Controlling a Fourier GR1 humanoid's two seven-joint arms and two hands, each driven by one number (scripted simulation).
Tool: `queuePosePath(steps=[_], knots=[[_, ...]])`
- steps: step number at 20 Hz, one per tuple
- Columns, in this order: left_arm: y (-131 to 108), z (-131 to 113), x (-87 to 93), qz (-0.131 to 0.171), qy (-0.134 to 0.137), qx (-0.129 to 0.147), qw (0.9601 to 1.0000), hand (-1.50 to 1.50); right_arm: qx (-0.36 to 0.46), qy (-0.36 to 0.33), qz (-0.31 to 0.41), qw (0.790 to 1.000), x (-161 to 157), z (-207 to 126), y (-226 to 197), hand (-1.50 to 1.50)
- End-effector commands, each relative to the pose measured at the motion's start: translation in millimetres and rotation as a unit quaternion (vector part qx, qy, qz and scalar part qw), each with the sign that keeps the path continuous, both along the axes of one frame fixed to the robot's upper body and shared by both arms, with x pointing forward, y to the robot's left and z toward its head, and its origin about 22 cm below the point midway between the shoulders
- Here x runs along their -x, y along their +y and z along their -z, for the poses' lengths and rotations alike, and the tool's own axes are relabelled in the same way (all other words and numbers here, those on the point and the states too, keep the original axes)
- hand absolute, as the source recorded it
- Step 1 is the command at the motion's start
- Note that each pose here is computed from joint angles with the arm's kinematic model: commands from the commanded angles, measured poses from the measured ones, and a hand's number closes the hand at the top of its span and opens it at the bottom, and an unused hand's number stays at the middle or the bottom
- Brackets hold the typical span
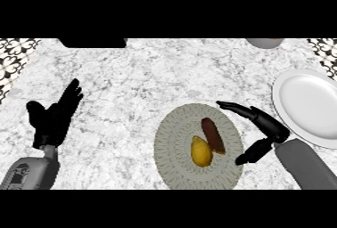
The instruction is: Pick the lemon from the placemat and place it in the plate
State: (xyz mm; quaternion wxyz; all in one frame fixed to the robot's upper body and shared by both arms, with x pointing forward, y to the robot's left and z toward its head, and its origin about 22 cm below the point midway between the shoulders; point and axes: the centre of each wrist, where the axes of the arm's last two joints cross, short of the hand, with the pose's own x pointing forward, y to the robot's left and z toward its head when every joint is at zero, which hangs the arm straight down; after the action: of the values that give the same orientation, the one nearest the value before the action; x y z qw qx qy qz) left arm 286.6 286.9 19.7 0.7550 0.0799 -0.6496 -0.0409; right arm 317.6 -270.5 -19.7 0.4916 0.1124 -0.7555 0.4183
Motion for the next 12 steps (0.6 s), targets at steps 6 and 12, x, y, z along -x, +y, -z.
queuePosePath(steps=[6,12], knots=[[-11,10,10.3,-0.005,0.001,0.013,0.9999,0.0,0.126,0.011,-0.047,0.991,-1,-29,31,-1.5],[4,-4,-5.1,0.0,0.008,0.005,1.0,0.0,0.202,-0.012,-0.049,0.978,-4,-32,59,-1.5]])
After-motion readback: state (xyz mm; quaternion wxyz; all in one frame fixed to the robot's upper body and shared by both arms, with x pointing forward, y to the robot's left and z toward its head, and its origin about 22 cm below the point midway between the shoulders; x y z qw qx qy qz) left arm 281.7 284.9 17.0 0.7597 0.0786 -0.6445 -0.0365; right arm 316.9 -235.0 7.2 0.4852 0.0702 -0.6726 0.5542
